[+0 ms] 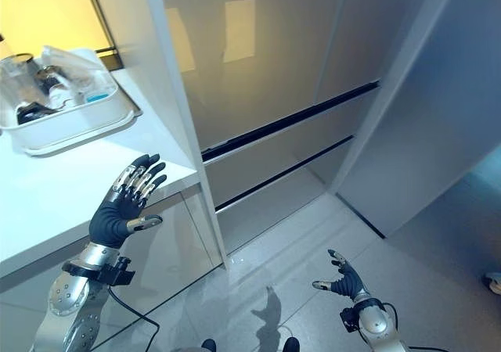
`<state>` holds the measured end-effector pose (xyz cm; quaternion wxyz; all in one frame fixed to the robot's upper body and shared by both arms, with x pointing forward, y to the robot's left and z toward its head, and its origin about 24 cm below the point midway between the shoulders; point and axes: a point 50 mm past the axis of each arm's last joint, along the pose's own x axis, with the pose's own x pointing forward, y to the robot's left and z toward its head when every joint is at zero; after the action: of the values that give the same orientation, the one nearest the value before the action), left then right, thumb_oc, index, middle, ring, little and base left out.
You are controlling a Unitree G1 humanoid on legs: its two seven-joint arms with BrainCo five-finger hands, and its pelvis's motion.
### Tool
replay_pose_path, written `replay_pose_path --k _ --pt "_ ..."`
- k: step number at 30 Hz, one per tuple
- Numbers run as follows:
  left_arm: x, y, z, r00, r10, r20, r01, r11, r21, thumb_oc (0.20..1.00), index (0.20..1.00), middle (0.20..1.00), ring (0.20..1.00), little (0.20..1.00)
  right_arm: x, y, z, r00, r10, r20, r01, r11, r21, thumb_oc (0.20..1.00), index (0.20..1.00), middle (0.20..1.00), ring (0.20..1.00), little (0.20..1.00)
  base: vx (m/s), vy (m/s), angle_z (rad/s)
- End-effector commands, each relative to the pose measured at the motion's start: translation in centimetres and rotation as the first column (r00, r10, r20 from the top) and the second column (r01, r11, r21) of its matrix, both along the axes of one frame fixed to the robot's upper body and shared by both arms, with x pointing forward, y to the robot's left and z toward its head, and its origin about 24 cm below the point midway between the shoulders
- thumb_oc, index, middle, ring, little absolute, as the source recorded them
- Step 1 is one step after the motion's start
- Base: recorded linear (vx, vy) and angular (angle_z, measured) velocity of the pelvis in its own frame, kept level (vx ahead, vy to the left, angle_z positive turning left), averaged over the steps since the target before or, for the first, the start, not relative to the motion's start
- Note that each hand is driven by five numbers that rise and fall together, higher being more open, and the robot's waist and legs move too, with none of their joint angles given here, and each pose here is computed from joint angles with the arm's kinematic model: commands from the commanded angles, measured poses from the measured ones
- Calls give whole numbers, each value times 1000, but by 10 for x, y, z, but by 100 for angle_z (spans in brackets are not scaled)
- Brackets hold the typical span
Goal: Take the drinks into the refrigerator
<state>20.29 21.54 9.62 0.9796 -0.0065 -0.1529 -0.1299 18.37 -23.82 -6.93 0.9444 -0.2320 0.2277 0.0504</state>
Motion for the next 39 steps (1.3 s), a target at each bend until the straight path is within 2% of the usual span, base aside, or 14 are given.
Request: replay_pose_path --k 1,12,17,19,23,24,25,26,28,29,30,31,35,39 --pt "-1 2 7 997 -22 67 17 997 80 1000 1000 1000 1000 1000 30 3 25 988 51 147 -51 999 -5 1000 1000 1000 1000 1000 -17 8 -40" --pt "-8 10 -49 961 -130 -245 166 977 130 1000 1000 1000 1000 1000 38 8 32 981 95 168 -95 995 -3 1000 1000 1000 1000 1000 -4 13 -26" --pt "-11 14 -76 928 -102 -360 171 971 166 1000 1000 1000 1000 1000 39 10 32 980 108 168 -110 994 4 1000 1000 1000 1000 1000 -27 1 -13" --pt "-13 19 -91 911 -42 -411 144 964 222 1000 1000 1000 1000 1000 39 11 30 981 102 164 -105 994 9 1000 1000 1000 1000 1000 -25 -2 0" --pt "-29 33 -149 788 171 -592 59 935 349 1000 1000 1000 1000 1000 36 12 21 989 87 123 -89 996 15 1000 1000 1000 1000 1000 -30 1 1" --pt "-29 32 -149 789 171 -590 58 935 349 1000 1000 1000 1000 1000 36 12 21 989 87 124 -89 996 14 1000 1000 1000 1000 1000 0 0 0" --pt "-38 34 -176 708 288 -645 32 899 436 1000 1000 1000 1000 1000 30 13 8 996 68 62 -68 998 4 1000 1000 1000 1000 1000 0 0 0" --pt "-38 34 -176 708 288 -645 32 899 436 1000 1000 1000 1000 1000 30 13 8 996 68 63 -68 998 4 1000 1000 1000 1000 1000 0 0 0" --pt "-62 36 -214 515 405 -756 8 879 476 1000 1000 1000 1000 1000 13 16 -19 994 71 -82 -73 997 -14 1000 1000 1000 1000 1000 0 0 0" --pt "-62 36 -214 515 405 -756 8 879 476 1000 1000 1000 1000 1000 13 16 -19 994 71 -82 -73 997 -14 1000 1000 1000 1000 1000 0 0 0" --pt "-81 37 -232 376 449 -810 -20 878 478 1000 1000 1000 1000 1000 -2 16 -36 981 54 -185 -60 998 -28 1000 1000 1000 1000 1000 0 0 0" --pt "-89 37 -238 318 468 -824 -28 874 485 1000 1000 1000 1000 1000 -9 16 -42 973 42 -225 -50 998 -29 1000 1000 1000 1000 1000 13 5 5" --pt "-107 34 -248 196 482 -854 -56 875 481 1000 1000 1000 1000 1000 -58 15 -77 881 -151 -449 187 982 36 1000 1000 1000 1000 1000 28 -1 7" --pt "-114 33 -251 138 469 -872 -123 882 455 1000 1000 1000 1000 1000 -84 15 -89 780 -309 -545 419 904 88 1000 1000 1000 1000 1000 5 2 1"
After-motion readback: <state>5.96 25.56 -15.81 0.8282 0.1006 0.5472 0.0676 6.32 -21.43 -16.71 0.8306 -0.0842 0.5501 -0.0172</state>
